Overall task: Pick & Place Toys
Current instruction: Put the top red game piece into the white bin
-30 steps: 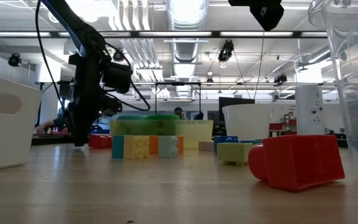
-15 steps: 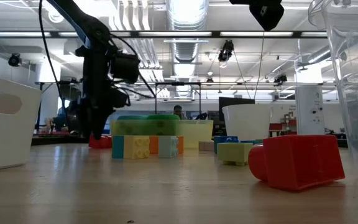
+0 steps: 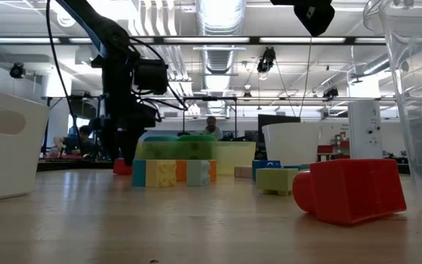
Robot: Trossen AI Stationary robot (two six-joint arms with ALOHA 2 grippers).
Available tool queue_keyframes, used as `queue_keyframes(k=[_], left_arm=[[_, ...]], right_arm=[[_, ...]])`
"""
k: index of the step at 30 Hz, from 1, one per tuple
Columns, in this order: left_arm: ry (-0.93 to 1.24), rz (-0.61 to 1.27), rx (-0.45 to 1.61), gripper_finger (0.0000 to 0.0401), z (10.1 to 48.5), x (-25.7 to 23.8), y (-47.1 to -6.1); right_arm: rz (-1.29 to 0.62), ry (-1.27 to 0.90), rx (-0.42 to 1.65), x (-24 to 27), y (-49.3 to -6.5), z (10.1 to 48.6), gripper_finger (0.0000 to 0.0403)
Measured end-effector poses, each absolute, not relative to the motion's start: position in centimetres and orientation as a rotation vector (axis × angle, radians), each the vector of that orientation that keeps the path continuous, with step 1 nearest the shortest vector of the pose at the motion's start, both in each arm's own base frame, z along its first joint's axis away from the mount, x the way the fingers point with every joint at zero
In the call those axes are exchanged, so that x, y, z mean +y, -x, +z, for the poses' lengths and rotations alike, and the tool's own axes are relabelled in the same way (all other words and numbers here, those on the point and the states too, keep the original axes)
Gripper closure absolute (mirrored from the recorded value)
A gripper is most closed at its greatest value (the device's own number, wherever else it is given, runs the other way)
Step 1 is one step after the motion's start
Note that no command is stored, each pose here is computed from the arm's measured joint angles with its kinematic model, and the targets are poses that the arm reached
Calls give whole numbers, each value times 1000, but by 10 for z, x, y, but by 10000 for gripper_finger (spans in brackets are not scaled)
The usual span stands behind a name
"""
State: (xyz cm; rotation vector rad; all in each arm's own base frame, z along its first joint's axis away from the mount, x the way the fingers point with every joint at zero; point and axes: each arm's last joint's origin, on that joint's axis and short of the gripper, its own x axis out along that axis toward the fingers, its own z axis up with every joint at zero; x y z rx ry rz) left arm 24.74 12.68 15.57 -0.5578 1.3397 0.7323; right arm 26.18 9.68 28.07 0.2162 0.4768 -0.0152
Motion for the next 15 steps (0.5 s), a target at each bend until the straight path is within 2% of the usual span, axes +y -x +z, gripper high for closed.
queue_keyframes(k=[8, 15], left_arm=[[655, 835, 1258, 114, 156, 130, -250], [644, 932, 1262, 114, 148, 128, -243]], right_arm=[[-15, -217, 476, 97, -262, 281, 394], [-15, -218, 473, 97, -262, 281, 394]])
